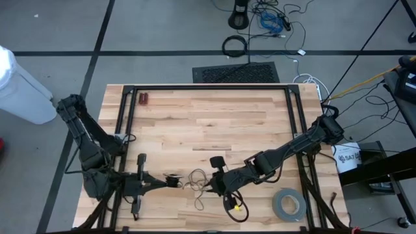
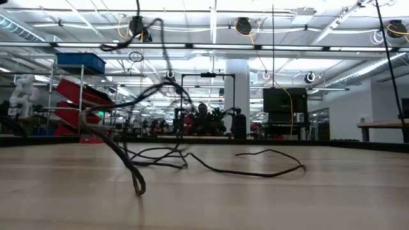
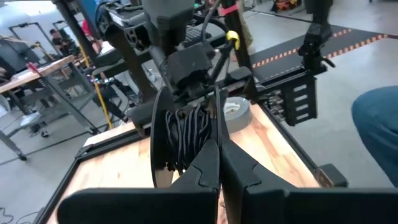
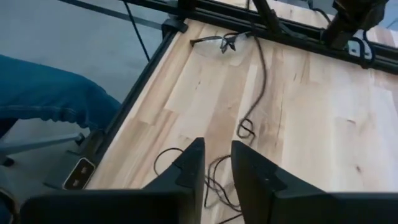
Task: Coil cords
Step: Coil the black wire on the spool
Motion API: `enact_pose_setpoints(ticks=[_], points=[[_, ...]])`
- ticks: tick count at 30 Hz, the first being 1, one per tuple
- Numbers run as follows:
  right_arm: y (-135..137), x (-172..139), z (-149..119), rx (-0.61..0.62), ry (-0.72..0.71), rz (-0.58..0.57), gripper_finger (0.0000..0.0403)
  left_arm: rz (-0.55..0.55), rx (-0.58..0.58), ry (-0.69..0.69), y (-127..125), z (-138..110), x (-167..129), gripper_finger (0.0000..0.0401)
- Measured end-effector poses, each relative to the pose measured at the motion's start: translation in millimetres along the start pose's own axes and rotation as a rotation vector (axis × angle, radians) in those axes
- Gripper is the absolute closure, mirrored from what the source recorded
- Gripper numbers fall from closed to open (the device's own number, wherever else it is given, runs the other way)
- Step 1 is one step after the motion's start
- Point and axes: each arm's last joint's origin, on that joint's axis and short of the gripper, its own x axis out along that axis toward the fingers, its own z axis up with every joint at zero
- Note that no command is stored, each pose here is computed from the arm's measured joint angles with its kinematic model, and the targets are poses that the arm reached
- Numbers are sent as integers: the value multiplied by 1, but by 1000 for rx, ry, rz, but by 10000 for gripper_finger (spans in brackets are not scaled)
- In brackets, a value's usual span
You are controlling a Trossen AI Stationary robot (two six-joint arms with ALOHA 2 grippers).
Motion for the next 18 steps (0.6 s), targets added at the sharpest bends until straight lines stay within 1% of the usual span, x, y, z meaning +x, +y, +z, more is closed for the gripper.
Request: enact_pose_setpoints(ticks=[2,5,10,14,16,18], points=[[5,1,-1,-3,-9,5,328,-9,2,-3,-2,0,-2,401],[11,13,-4,33,-121,-19,320,10,3,-8,-3,1,-4,401],[17,41,-26,34,-211,-19,316,21,-7,-38,-3,5,-4,401],[12,59,-37,59,-286,-27,316,11,-4,-77,-4,10,-4,401],[10,69,-43,48,-304,-36,316,-9,3,-85,-5,11,-4,401],[10,73,-44,15,-319,-42,316,-12,14,-88,-5,11,-4,401]])
